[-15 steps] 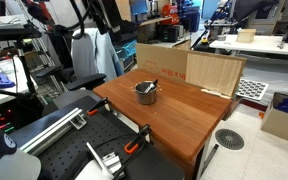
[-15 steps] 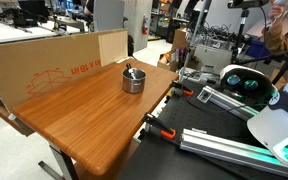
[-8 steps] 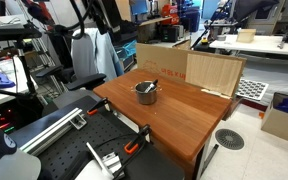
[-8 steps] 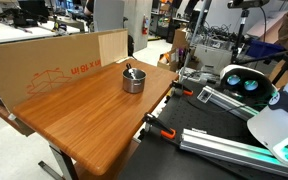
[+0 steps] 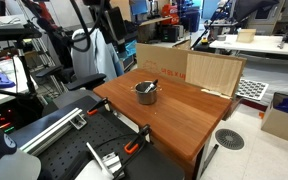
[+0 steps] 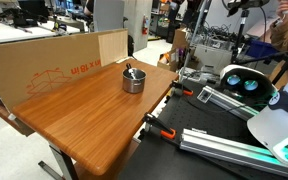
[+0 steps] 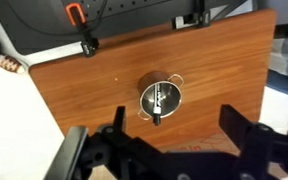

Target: Put the marker on the right side of the silver pot

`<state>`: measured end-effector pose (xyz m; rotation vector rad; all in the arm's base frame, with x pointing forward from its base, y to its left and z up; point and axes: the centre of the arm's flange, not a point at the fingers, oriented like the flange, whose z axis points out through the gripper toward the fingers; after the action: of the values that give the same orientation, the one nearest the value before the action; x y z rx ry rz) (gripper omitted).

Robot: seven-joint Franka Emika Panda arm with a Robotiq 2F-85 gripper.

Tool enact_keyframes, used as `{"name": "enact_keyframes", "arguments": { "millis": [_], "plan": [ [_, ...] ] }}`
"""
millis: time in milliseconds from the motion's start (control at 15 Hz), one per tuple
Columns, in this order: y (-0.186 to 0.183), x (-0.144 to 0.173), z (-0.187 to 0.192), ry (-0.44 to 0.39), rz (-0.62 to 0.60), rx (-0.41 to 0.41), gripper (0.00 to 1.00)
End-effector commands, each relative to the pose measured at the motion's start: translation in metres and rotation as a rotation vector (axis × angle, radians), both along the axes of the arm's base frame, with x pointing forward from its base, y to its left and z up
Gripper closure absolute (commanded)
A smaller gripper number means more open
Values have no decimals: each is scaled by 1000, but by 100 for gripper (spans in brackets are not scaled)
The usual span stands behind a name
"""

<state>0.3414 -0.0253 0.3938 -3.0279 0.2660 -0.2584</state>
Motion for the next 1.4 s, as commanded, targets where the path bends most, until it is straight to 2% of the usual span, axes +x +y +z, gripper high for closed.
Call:
{"name": "enact_keyframes", "arguments": {
  "millis": [0, 733, 1333],
  "plan": [
    [-7, 31, -40, 68, -63, 36, 0],
    [-13, 96, -120, 123, -160, 38, 0],
    [0, 150, -157, 105, -225, 90, 0]
  ]
}}
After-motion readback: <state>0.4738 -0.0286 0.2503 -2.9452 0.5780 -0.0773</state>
